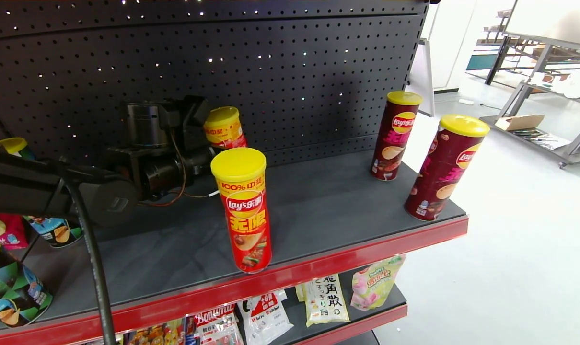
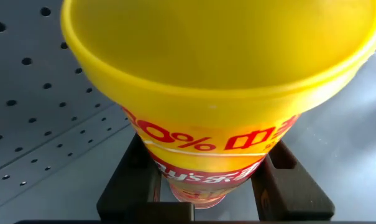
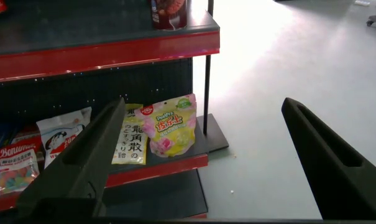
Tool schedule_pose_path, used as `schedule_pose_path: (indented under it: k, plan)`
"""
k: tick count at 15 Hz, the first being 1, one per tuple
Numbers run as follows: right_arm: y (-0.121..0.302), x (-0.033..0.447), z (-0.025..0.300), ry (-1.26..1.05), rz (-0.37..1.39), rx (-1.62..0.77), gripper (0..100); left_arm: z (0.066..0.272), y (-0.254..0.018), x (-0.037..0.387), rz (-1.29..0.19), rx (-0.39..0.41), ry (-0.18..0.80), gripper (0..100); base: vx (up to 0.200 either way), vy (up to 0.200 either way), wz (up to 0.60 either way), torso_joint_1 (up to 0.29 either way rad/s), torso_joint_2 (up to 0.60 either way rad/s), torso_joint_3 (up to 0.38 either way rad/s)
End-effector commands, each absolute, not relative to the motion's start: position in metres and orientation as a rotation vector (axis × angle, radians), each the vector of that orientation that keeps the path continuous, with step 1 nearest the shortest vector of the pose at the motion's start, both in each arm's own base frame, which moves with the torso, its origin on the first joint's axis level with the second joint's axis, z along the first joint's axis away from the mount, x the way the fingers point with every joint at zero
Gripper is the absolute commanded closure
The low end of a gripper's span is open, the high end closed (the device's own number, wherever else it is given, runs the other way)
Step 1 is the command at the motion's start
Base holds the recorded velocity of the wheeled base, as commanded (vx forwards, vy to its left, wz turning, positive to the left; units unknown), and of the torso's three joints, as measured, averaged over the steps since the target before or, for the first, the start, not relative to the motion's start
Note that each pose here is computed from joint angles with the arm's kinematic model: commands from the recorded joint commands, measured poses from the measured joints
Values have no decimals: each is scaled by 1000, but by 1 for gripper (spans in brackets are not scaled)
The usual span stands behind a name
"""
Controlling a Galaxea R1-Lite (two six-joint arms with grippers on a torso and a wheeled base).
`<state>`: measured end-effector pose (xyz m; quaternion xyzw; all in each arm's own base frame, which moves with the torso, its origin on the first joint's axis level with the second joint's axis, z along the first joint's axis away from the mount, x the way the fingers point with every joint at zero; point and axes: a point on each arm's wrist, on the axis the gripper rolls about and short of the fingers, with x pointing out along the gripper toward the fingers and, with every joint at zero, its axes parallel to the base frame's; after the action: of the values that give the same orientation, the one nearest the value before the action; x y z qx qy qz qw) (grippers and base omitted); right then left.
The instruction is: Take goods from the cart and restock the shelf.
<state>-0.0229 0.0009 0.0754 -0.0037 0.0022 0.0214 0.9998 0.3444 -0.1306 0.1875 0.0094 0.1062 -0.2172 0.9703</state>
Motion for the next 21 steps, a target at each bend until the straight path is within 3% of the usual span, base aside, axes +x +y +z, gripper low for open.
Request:
schedule_pose_path:
  k: [1, 12, 13, 21]
  plan:
    - [1, -23, 75, 4, 43, -8, 0, 190, -131, 343, -441, 18, 208, 100, 0, 0, 0, 0, 0, 0]
    - [1, -23, 75, 4, 43, -8, 0, 188, -131, 342, -439, 22, 218, 100, 0, 0, 0, 0, 0, 0]
    - [1, -23, 75, 4, 43, -8, 0, 188, -131, 342, -441, 21, 218, 0, 0, 0, 0, 0, 0, 0]
    - [1, -23, 75, 4, 43, -8, 0, 193, -125, 330, -434, 22, 234, 0, 0, 0, 0, 0, 0, 0]
